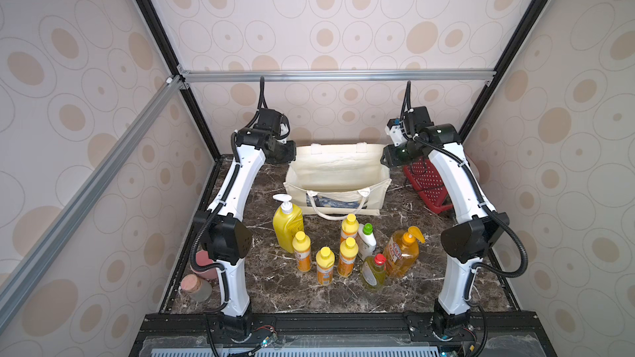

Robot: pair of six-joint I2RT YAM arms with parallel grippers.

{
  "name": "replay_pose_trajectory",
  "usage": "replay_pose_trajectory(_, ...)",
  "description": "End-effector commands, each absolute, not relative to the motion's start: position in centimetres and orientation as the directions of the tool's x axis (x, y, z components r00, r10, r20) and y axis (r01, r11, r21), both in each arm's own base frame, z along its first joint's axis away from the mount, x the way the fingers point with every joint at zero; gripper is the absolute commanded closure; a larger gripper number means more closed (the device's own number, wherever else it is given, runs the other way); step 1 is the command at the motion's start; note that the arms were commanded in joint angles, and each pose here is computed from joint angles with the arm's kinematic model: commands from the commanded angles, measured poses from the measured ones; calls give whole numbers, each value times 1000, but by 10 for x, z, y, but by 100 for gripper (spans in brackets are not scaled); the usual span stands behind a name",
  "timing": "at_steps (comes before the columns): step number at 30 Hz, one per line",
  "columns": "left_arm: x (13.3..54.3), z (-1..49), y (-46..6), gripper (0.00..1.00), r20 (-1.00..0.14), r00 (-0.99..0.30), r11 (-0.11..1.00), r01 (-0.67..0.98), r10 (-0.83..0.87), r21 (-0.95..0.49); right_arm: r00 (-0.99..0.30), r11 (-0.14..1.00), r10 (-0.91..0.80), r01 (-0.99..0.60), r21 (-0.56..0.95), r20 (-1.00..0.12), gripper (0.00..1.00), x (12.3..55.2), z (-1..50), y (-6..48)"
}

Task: Pack dish soap into the shopping bag
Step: Move the shopping bag to the center of the board, then pick up the bottle of dish soap at the center of the board.

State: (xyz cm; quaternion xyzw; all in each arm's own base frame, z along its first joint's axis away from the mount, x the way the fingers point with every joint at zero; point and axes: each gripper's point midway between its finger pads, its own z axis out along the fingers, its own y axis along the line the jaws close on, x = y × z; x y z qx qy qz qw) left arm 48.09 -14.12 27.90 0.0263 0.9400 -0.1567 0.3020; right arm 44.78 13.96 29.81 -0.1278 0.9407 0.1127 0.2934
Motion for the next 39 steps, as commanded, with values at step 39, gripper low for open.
replay_pose_trajectory(39,466,266,-145,100,-541,-839,937,134,-67,-324,-808,965,-218,-262,4,-547,29,189,238,106)
